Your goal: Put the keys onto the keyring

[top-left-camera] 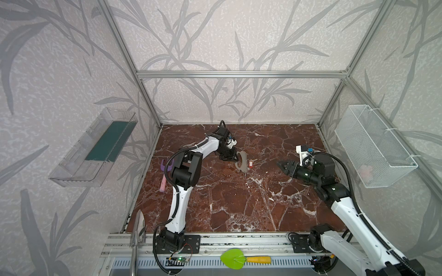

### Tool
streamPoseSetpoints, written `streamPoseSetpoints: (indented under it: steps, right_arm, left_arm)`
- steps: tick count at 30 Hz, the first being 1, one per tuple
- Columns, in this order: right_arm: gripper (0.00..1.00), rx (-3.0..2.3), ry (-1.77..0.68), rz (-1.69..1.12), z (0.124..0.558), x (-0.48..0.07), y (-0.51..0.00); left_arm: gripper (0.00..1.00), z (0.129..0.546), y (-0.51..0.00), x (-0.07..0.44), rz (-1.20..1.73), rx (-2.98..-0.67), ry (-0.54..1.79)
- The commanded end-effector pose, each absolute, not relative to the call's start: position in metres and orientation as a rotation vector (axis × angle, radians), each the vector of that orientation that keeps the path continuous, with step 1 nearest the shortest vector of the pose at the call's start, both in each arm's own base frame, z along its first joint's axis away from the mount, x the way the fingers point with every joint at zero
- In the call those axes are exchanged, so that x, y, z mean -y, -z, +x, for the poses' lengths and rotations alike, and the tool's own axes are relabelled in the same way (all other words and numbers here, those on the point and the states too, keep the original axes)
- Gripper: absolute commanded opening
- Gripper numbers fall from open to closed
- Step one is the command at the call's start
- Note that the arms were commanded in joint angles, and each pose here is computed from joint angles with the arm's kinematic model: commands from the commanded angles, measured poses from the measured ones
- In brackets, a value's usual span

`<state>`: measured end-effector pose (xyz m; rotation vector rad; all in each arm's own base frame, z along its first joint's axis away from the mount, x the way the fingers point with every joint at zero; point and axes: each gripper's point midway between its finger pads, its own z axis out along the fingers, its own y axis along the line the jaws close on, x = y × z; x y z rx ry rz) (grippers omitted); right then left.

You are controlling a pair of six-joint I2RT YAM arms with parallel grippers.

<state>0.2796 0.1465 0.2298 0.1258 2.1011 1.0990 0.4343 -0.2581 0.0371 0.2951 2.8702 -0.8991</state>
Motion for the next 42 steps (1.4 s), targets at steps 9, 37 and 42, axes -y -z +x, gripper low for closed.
streamPoseSetpoints:
  steps: [9, 37, 42]
  right_arm:
    - [0.51, -2.116, -1.062, 0.124, 0.275, -0.14, -0.223]
    - [0.99, -2.174, -0.681, 0.155, 0.297, -0.084, -0.214]
    - [0.99, -2.171, -0.58, 0.148, 0.298, -0.07, -0.214]
  left_arm:
    - [0.53, 0.444, -0.07, 0.227, 0.262, -2.802, 0.801]
    - [0.99, 0.418, -0.196, 0.097, 0.045, -2.348, 0.199]
    - [0.99, 0.407, -0.232, 0.053, -0.05, -2.178, -0.001]
